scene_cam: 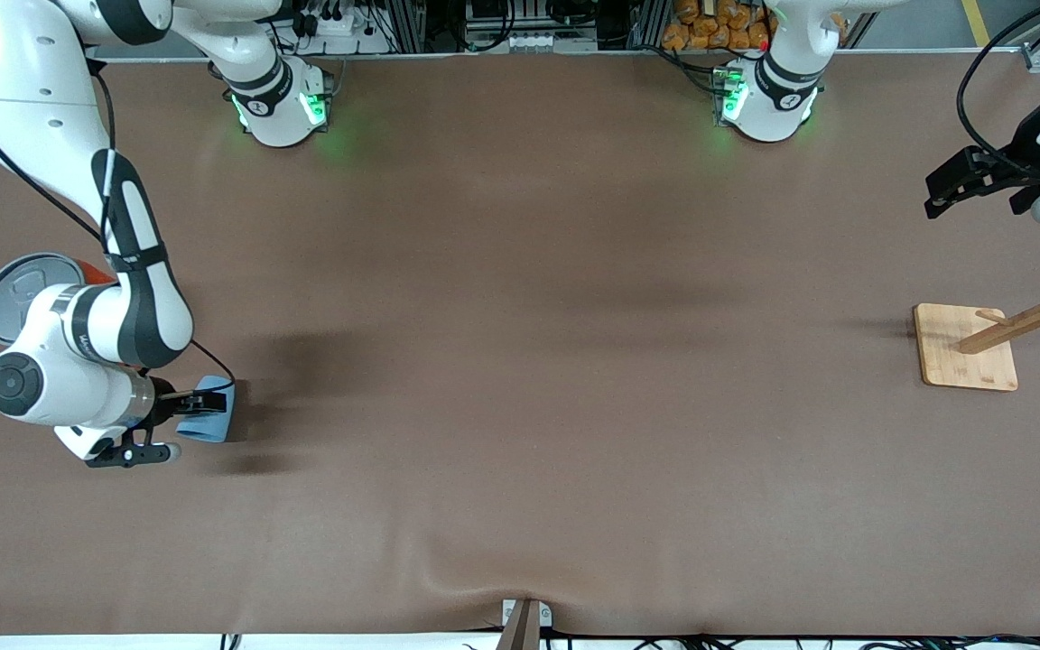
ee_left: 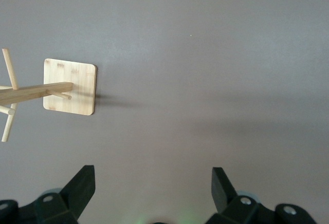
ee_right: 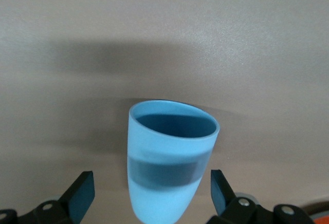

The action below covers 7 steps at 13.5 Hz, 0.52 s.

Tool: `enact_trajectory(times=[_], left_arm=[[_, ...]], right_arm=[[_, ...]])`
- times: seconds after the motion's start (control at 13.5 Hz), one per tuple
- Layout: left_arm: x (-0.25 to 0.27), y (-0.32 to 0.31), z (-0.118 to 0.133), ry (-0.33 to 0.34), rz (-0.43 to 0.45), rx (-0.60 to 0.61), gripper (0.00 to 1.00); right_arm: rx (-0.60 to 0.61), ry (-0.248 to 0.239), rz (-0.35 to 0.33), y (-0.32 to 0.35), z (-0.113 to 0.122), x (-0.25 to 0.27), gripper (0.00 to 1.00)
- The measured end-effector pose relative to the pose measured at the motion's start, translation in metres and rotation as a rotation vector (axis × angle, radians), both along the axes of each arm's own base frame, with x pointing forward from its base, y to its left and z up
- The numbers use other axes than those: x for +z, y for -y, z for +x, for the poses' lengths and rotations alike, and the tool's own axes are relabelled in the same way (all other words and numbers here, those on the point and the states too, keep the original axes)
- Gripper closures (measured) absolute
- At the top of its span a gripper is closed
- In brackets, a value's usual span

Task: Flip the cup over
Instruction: 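Reach the right gripper down to the light-blue cup, then close the right gripper around the light-blue cup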

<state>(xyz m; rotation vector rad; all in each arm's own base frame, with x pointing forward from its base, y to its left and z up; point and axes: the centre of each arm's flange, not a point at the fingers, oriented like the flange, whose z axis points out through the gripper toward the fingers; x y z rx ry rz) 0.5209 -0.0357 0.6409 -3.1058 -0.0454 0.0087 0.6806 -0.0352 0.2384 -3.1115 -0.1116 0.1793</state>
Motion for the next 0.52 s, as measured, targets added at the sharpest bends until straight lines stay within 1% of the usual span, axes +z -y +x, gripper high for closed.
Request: enact_trajectory(times=[0.15,0.45,0.52], left_arm=[[0.0,0.0,0.0,0.0,0.0,0.0,0.0],[-0.001,0.0,0.0,-0.001,0.0,0.0,0.0],[-0.001,0.0,0.0,-0.003,0.0,0.0,0.0]], right_arm=[[0.0,-0.004,-0.002,0.0,0.0,-0.014,0.0],[0.012,-0.033,-0.001,0.003,-0.004,-0.038,0.0],[0.042,-0.036,0.003,0.003,-0.004,-0.04,0.07]])
